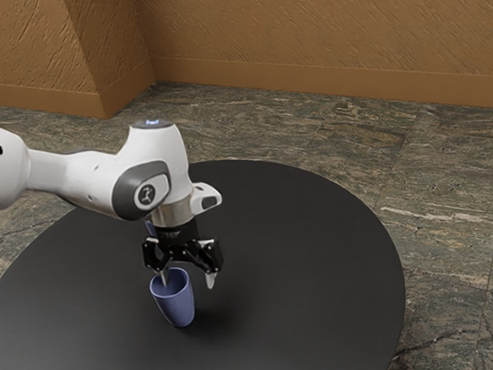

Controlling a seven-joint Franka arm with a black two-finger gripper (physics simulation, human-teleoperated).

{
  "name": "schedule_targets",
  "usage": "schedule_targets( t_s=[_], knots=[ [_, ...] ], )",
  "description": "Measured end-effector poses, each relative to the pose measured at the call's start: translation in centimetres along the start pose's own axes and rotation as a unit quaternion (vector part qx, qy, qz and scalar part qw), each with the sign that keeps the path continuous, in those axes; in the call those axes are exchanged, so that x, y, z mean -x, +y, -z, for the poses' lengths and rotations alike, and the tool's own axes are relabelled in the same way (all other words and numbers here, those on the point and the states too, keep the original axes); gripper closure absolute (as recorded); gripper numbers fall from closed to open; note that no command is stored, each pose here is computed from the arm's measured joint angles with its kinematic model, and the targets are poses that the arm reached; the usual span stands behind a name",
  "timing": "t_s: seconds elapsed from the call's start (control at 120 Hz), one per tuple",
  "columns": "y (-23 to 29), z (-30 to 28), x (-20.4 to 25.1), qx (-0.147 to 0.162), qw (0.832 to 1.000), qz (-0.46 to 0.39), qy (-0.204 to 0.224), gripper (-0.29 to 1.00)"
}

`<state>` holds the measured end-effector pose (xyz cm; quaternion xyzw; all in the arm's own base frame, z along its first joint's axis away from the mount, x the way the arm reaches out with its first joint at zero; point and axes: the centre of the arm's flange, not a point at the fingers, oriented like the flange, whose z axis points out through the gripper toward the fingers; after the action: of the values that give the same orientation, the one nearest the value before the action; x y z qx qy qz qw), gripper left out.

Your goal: Place the right cup onto the left cup

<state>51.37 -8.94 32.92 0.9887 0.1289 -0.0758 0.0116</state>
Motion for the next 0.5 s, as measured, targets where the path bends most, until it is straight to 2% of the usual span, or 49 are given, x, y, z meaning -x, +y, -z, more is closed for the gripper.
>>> schedule_targets(
  t_s=[0.5],
  knots=[
    [-0.2, -1.7, -0.8, 0.001, 1.000, 0.019, 0.000, 0.01]
  ],
)
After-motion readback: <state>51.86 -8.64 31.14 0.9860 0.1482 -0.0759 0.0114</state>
